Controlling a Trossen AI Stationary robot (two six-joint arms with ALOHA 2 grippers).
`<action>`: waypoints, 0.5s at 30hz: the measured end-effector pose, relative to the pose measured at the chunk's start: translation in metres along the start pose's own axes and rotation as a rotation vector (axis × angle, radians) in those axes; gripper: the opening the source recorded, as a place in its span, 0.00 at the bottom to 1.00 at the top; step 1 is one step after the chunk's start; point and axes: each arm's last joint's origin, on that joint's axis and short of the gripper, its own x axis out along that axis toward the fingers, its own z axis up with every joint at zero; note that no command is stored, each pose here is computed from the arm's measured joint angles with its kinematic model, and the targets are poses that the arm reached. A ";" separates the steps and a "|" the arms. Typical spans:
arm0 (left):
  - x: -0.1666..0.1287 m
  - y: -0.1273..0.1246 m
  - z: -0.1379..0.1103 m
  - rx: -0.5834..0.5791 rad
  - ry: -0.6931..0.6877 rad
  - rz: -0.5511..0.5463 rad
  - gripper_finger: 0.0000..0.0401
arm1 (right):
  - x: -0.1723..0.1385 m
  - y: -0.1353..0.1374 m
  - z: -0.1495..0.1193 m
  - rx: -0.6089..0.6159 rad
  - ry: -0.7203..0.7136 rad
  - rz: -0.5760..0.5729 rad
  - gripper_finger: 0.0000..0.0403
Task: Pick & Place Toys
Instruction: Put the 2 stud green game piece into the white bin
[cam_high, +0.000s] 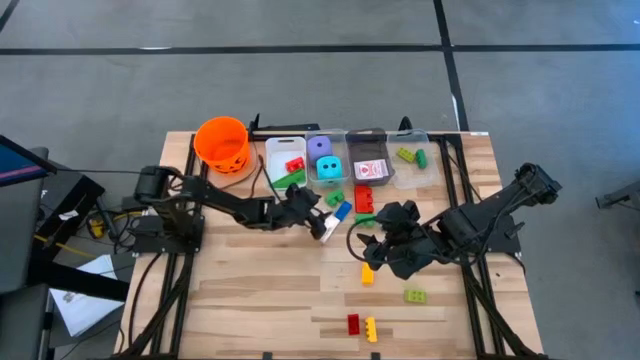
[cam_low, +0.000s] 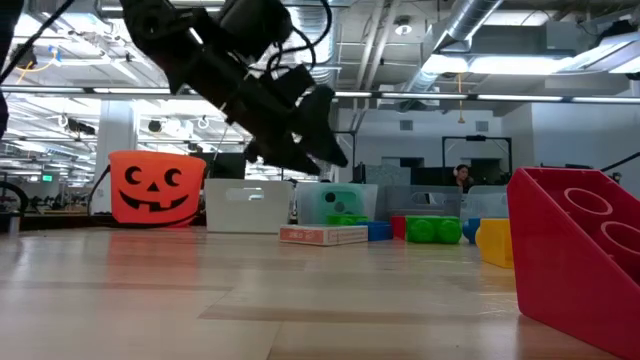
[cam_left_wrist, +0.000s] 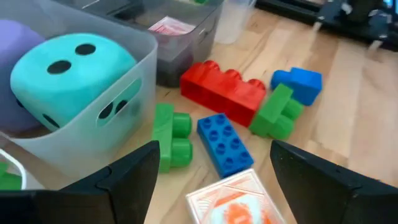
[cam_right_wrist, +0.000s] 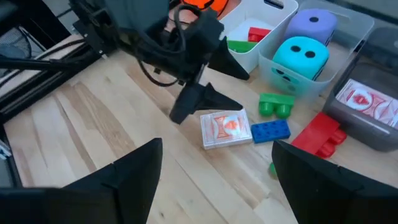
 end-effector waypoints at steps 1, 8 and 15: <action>0.003 0.002 -0.002 -0.003 -0.001 0.010 0.74 | 0.000 0.000 0.000 -0.008 0.000 0.000 0.73; 0.020 0.010 -0.010 -0.015 0.003 0.045 0.74 | 0.001 0.000 0.000 -0.097 0.007 0.003 0.73; 0.029 0.010 -0.020 -0.006 0.020 0.052 0.74 | 0.003 -0.002 0.002 -0.125 0.012 -0.003 0.73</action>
